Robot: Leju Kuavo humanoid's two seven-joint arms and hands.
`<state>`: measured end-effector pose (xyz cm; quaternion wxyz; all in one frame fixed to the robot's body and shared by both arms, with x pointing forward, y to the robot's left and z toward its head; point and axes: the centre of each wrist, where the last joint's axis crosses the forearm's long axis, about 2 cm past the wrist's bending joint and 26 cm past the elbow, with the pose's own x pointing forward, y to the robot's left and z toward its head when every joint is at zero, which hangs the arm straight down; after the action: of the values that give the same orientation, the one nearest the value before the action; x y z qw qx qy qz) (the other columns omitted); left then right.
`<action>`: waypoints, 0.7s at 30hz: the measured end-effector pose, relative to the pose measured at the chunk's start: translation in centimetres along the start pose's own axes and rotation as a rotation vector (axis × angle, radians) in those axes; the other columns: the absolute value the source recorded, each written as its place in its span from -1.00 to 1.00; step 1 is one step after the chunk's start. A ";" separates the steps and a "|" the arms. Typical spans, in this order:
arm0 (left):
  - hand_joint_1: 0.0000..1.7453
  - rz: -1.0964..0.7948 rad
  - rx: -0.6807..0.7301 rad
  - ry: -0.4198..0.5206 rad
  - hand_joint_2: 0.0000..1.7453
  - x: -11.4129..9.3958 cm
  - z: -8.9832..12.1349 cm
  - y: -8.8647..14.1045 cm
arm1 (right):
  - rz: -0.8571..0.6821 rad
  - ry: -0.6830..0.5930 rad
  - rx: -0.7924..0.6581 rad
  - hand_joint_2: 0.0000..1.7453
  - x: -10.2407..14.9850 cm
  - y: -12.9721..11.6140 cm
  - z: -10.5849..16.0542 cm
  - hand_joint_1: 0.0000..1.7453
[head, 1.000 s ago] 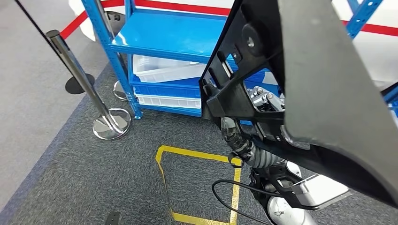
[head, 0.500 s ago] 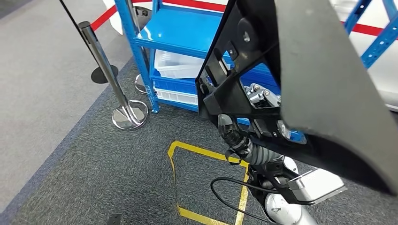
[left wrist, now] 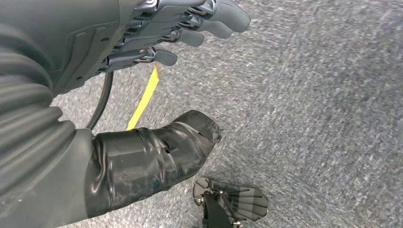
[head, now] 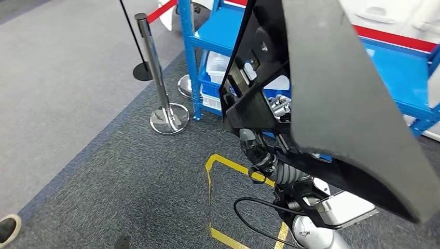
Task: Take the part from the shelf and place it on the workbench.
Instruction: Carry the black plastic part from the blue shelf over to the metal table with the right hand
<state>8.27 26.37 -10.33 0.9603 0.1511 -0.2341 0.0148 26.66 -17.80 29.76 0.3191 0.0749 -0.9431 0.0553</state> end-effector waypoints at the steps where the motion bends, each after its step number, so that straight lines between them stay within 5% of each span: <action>1: -1.00 0.001 0.000 -0.001 1.00 0.0 0.0 0.0 | 0.006 -0.001 0.000 1.00 0.0 0.0 0.0 1.00; 21: -1.00 0.025 0.018 0.000 1.00 -0.2 0.1 -0.2 | -0.026 -0.050 0.037 1.00 0.5 0.2 -0.1 1.00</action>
<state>8.04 26.16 -10.35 0.9586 0.1570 -0.2359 0.0288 26.33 -17.67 30.15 0.2948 0.0944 -0.9485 0.0666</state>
